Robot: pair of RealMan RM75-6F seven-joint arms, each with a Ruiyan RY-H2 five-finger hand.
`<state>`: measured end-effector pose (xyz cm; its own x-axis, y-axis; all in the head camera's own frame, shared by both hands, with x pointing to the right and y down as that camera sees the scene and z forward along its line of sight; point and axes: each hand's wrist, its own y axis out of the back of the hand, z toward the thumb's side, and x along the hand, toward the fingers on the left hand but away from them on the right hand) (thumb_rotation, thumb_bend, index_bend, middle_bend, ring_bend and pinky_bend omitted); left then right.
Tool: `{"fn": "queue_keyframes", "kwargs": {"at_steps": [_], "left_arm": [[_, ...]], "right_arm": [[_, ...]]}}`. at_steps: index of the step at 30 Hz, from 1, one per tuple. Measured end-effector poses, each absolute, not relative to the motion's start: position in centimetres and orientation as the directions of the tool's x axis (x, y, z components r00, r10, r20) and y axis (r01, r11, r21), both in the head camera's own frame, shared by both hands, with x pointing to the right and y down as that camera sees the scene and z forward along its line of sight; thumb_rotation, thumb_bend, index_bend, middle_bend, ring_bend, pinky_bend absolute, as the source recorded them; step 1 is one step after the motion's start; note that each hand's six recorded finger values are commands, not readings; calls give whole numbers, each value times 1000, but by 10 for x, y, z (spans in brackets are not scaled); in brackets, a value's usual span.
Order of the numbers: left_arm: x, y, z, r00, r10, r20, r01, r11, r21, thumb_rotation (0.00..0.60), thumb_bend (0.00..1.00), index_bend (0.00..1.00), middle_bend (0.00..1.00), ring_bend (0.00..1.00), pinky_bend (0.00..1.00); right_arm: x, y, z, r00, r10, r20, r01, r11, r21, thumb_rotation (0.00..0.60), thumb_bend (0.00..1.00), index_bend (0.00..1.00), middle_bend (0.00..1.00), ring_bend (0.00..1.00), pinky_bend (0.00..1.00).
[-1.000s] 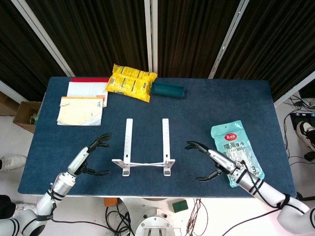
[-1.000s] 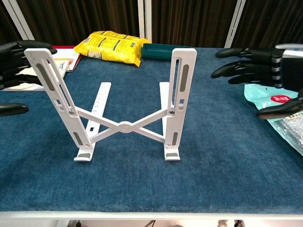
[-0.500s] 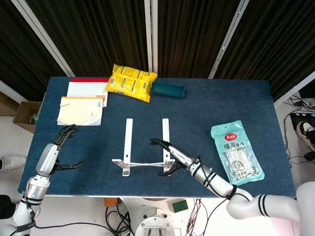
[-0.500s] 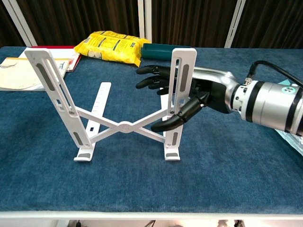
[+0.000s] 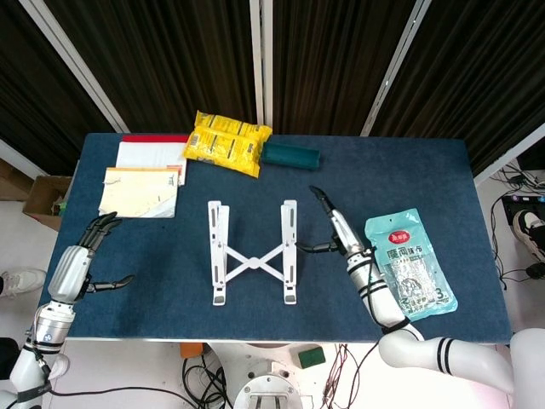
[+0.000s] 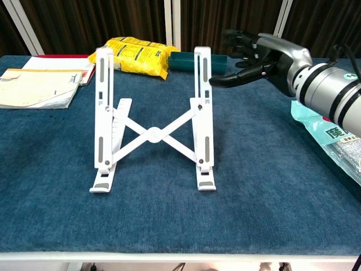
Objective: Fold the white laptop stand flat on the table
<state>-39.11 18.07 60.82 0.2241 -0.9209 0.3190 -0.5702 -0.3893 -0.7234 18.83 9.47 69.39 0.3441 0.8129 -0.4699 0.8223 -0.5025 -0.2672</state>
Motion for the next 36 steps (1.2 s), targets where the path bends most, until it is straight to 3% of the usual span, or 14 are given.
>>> {"fn": "queue_keyframes", "kwargs": {"at_steps": [3,5,7,12,19,26,36], "left_arm": [[-394,173,607,225,-919,324,-524,-395,-755,600,0,124,65,45,235],[-395,167,607,229,-916,329,-483,-400,-779,600,0,124,65,45,234],[-394,158,609,238,-911,337,-424,-410,-808,600,0,124,65,45,233],[-378,130,621,292,-883,367,-247,-440,-863,600,0,113,45,44,211],[-330,95,650,376,-840,391,-12,-427,-904,600,0,71,0,6,138],[-273,70,694,417,-802,428,131,-413,-901,600,0,39,0,0,126],[-237,58,736,415,-777,473,232,-412,-881,600,0,36,0,0,126]], "right_arm": [[211,87,678,300,862,-409,826,-449,-340,600,85,0,54,0,0],[220,84,666,311,879,-362,796,-449,-406,600,85,10,122,5,0],[225,83,654,349,883,-314,741,-465,-484,600,84,90,245,79,28],[221,90,628,492,841,-224,514,-489,-705,600,12,395,532,395,333],[202,111,622,646,730,-223,131,-394,-910,600,0,646,732,626,600],[184,135,657,691,663,-288,-17,-383,-924,600,0,711,774,685,667],[176,158,694,698,648,-304,-79,-352,-933,600,0,776,789,750,767]]}}
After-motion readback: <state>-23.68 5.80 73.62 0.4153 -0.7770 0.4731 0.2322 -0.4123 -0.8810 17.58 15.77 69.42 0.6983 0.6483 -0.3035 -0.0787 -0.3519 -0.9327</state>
